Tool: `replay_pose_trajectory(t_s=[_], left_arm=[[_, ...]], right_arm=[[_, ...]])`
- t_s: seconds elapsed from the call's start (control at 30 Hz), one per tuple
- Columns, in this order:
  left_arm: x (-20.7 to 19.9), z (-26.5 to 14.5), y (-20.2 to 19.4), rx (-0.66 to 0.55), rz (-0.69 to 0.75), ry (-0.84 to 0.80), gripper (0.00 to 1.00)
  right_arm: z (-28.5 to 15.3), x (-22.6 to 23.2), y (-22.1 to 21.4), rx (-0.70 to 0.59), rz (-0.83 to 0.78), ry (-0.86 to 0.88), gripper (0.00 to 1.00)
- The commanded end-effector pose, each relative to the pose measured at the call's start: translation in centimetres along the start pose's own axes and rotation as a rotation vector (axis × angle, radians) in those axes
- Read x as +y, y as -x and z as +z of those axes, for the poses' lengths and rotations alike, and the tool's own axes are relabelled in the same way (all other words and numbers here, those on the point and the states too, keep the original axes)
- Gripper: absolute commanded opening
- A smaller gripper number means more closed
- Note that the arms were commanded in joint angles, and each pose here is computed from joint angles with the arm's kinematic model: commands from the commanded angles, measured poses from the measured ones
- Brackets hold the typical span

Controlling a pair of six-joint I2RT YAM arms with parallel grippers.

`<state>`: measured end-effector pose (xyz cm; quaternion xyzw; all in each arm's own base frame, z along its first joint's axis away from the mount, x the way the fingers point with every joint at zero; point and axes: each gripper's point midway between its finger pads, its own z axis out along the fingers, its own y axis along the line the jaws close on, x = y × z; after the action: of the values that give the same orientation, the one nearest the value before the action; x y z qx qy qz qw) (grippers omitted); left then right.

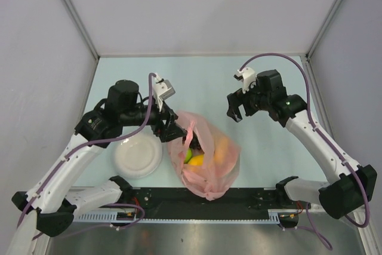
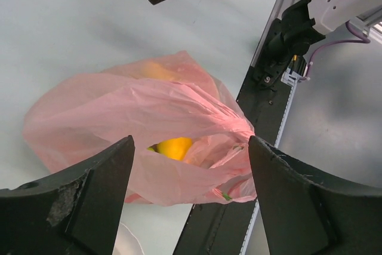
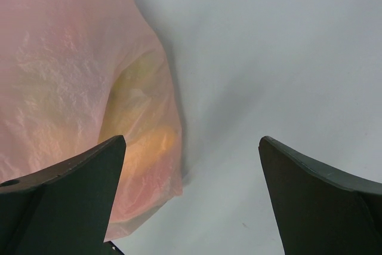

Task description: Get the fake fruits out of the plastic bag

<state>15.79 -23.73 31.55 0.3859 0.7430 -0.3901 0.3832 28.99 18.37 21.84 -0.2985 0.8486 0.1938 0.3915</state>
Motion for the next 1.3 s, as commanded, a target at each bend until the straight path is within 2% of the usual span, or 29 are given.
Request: replay_pose_trajectory(t_s=[0.0,0.1,0.13,0.17,0.47,0.63,0.77,0.83,0.87,0.9,1.07,1.1,1.17,1.2,1.27], left_arm=[[-0.9,-1.1,2.1,-0.039,0.030,-0.001,0.81],[-1.8,-1.0,2.3,-0.020,0.048,-0.056,0.67],[-2.5,-1.2,2.3,-0.018,0.046,-0.091,0.57],[-3.5,-1.4,2.2,-0.012,0.087,-0.154,0.55],[-4.6,-1.7,-1.9,0.099,0.075,-0.201,0.59],[-3.7,0.4,-1.5,0.092,0.055,-0.177,0.58],[-2.5,1.7,0.6,0.053,0.053,-0.130,0.54],[-1.7,2.0,1.5,0.039,0.059,-0.084,0.37],[-1.2,2.2,2.5,0.025,0.072,-0.059,0.24],[-0.3,2.2,3.2,0.014,0.078,-0.006,0.00],[5.4,2.0,9.2,-0.089,0.184,0.184,0.00],[8.2,2.7,9.8,-0.084,0.162,0.234,0.00],[10.1,1.9,14.0,-0.184,0.168,0.273,0.00],[12.6,2.2,14.8,-0.197,0.148,0.305,0.00],[13.7,1.4,18.9,-0.305,0.194,0.330,0.00]], right_arm=[[-1.4,0.4,1.3,-0.044,-0.026,0.006,1.00],[-1.0,0.5,1.3,-0.043,-0.014,0.019,1.00],[-1.0,0.6,1.3,-0.041,-0.013,0.021,1.00],[-0.8,0.7,1.1,-0.034,-0.010,0.027,1.00],[-0.7,1.7,1.1,-0.056,0.032,0.075,1.00],[-0.8,1.8,0.4,-0.054,0.038,0.073,0.99],[-1.5,1.6,0.0,-0.053,0.054,0.062,1.00],[-1.8,1.6,-0.1,-0.052,0.061,0.059,1.00],[-1.9,1.7,-0.1,-0.052,0.057,0.063,1.00],[-1.9,1.7,-0.2,-0.048,0.055,0.065,0.99],[-1.4,0.9,0.5,-0.056,0.045,0.032,0.99],[-1.4,0.8,1.0,-0.064,0.044,0.028,0.99],[-1.4,0.2,3.0,-0.097,0.040,0.014,0.99],[-1.4,0.1,3.9,-0.118,0.031,0.012,0.98],[-0.9,-0.5,5.5,-0.141,0.005,0.001,0.98]])
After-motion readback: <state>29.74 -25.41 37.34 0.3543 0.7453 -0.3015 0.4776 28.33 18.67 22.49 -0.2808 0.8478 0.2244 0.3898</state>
